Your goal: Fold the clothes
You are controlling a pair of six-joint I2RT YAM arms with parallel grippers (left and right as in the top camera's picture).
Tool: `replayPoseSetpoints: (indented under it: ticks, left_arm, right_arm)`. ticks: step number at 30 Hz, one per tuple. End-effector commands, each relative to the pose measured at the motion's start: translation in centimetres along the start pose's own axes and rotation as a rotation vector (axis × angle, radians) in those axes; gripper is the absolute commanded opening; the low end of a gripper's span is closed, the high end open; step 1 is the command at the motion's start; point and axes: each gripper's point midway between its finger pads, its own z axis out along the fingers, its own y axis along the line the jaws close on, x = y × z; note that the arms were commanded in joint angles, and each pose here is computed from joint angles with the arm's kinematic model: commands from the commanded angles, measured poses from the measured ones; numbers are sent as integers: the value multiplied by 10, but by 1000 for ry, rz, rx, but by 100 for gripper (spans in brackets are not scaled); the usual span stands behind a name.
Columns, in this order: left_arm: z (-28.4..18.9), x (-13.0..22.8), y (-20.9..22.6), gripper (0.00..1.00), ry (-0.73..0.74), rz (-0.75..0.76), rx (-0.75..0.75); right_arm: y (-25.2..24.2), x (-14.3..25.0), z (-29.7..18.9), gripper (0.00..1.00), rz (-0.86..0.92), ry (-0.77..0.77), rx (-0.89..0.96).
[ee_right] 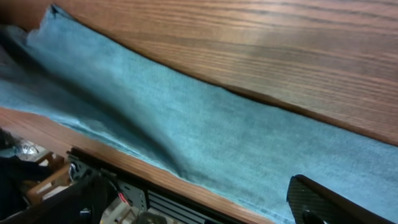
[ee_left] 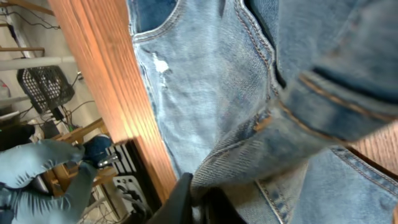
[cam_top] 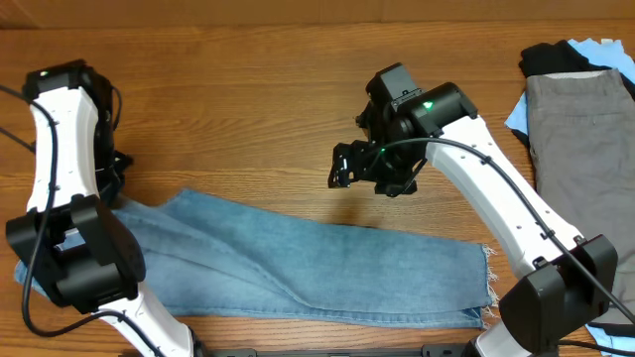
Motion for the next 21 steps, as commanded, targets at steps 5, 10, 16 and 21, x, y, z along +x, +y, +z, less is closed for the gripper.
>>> replayPoseSetpoints:
  ticks: [5, 10, 16, 21]
  left_arm:
    - [17, -4, 26, 5, 29, 65, -63]
    - [57, 9, 77, 4, 136, -91, -187]
    - [61, 11, 97, 11, 203, -255, -134]
    - [65, 13, 102, 36, 253, -400, -109]
  right_arm:
    - [8, 12, 12, 93, 37, 13, 65]
    - [14, 14, 17, 93, 38, -9, 98]
    - [18, 11, 18, 98, 49, -24, 87]
    - [15, 14, 21, 100, 61, -12, 96]
